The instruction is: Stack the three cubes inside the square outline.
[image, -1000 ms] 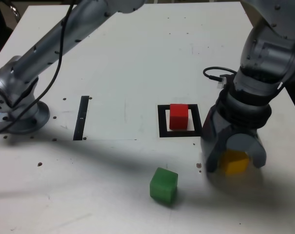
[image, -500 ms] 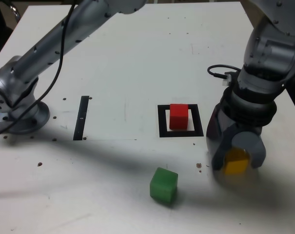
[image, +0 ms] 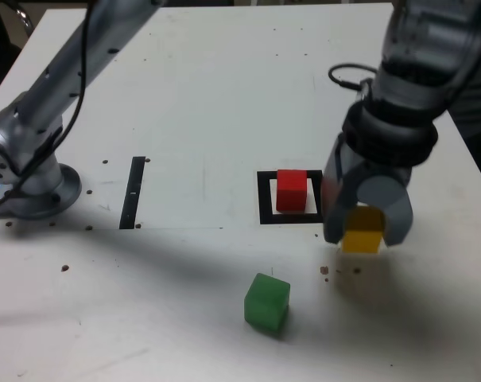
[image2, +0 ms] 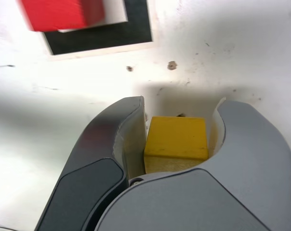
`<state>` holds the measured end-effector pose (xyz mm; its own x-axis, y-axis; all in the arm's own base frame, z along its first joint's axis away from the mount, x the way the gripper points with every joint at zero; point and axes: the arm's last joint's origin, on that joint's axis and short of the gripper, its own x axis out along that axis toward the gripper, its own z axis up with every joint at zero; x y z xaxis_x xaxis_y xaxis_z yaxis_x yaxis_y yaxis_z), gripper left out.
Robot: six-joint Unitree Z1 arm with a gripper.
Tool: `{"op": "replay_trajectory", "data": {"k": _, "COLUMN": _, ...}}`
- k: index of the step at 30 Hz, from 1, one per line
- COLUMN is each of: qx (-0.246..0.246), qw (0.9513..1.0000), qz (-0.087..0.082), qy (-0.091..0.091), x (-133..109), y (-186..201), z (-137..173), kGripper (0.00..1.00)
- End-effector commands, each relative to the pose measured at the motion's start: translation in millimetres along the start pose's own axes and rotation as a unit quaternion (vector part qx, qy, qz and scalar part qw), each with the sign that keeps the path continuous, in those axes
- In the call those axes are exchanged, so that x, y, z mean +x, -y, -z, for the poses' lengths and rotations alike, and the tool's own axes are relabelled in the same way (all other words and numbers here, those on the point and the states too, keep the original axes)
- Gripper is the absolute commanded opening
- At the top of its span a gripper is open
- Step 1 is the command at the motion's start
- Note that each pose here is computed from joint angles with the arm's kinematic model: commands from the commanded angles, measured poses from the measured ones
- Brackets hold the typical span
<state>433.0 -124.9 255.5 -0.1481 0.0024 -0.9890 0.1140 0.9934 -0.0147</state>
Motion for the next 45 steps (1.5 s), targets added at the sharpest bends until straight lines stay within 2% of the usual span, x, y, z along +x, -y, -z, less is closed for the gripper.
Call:
{"op": "replay_trajectory", "data": {"k": 1, "qx": 0.007, "qw": 1.0, "qz": -0.004, "qy": 0.005, "x": -12.1, "y": -2.6, "z": 9.7, "kGripper": 0.26}}
{"op": "replay_trajectory", "data": {"k": 5, "qx": 0.027, "qw": 0.9994, "qz": -0.014, "qy": 0.014, "x": -31.2, "y": -11.3, "z": 28.8, "kGripper": 0.26}}
{"op": "replay_trajectory", "data": {"k": 9, "qx": 0.034, "qw": 0.9991, "qz": -0.02, "qy": 0.015, "x": -43.8, "y": -25.6, "z": 50.5, "kGripper": 0.26}}
{"op": "replay_trajectory", "data": {"k": 20, "qx": 0.02, "qw": 0.9995, "qz": -0.023, "qy": 0.009, "x": -49.8, "y": -58.3, "z": 96.9, "kGripper": 0.26}}
{"op": "replay_trajectory", "data": {"k": 32, "qx": 0.016, "qw": 0.9998, "qz": -0.004, "qy": 0.012, "x": -23.4, "y": -77.5, "z": 90.1, "kGripper": 0.26}}
{"op": "replay_trajectory", "data": {"k": 40, "qx": 0.014, "qw": 0.9998, "qz": -0.003, "qy": 0.016, "x": -13.5, "y": -83.9, "z": 82.0, "kGripper": 0.26}}
{"op": "replay_trajectory", "data": {"k": 45, "qx": 0.009, "qw": 0.9999, "qz": -0.003, "qy": 0.011, "x": -4.0, "y": -91.1, "z": 79.9, "kGripper": 0.26}}
